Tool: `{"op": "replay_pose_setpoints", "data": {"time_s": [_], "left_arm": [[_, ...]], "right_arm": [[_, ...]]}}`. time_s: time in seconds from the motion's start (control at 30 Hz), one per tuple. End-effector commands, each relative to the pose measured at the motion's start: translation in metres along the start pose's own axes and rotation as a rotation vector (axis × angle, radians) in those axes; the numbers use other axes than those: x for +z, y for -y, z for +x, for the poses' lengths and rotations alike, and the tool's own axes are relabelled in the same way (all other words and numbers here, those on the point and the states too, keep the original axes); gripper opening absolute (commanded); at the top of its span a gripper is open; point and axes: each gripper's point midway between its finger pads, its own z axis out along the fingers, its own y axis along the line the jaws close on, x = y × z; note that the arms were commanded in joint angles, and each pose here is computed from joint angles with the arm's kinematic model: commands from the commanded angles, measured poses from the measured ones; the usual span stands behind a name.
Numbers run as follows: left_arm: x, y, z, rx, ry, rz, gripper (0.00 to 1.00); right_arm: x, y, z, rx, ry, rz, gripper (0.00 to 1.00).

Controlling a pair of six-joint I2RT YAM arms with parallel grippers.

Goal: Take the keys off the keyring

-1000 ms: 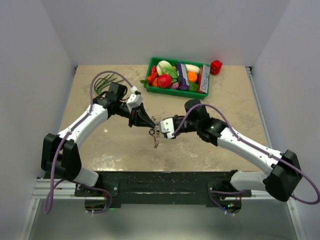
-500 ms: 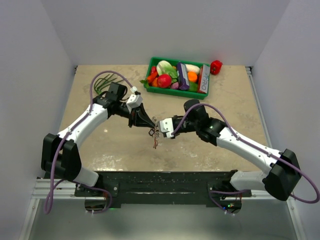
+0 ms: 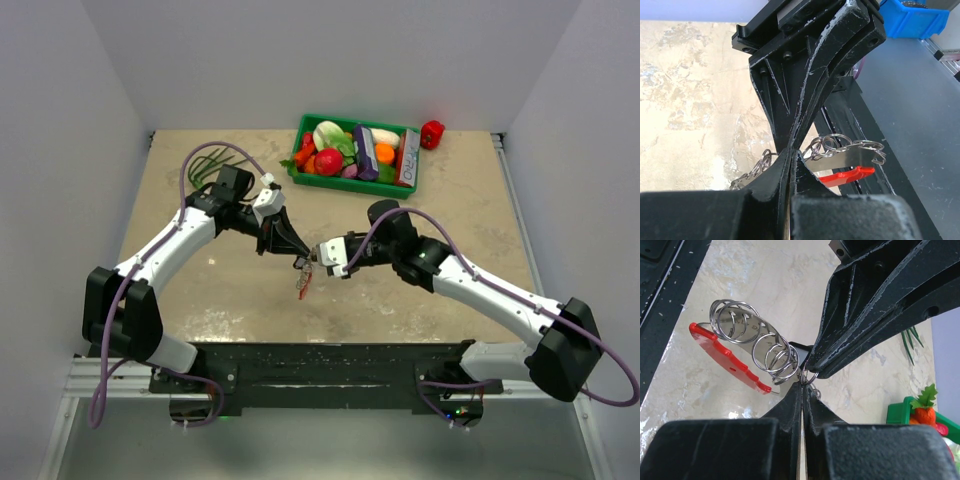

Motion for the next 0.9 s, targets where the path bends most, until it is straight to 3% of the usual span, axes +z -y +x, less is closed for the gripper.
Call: {"op": "replay_pose_setpoints", "data": {"time_s": [0.0, 0.87], "left_arm": [[0.000, 0.036, -0.055, 0.116, 0.189, 0.171, 0.00], [-0.008, 0.036, -0.061, 0.133, 0.185, 0.141, 0.00]], "right_arm": [[0.001, 0.003, -0.004, -0.037, 0.022, 0.020, 0.00], [-0.018, 0.041, 0.003, -0.078, -0.097, 0.182, 0.00]]}}
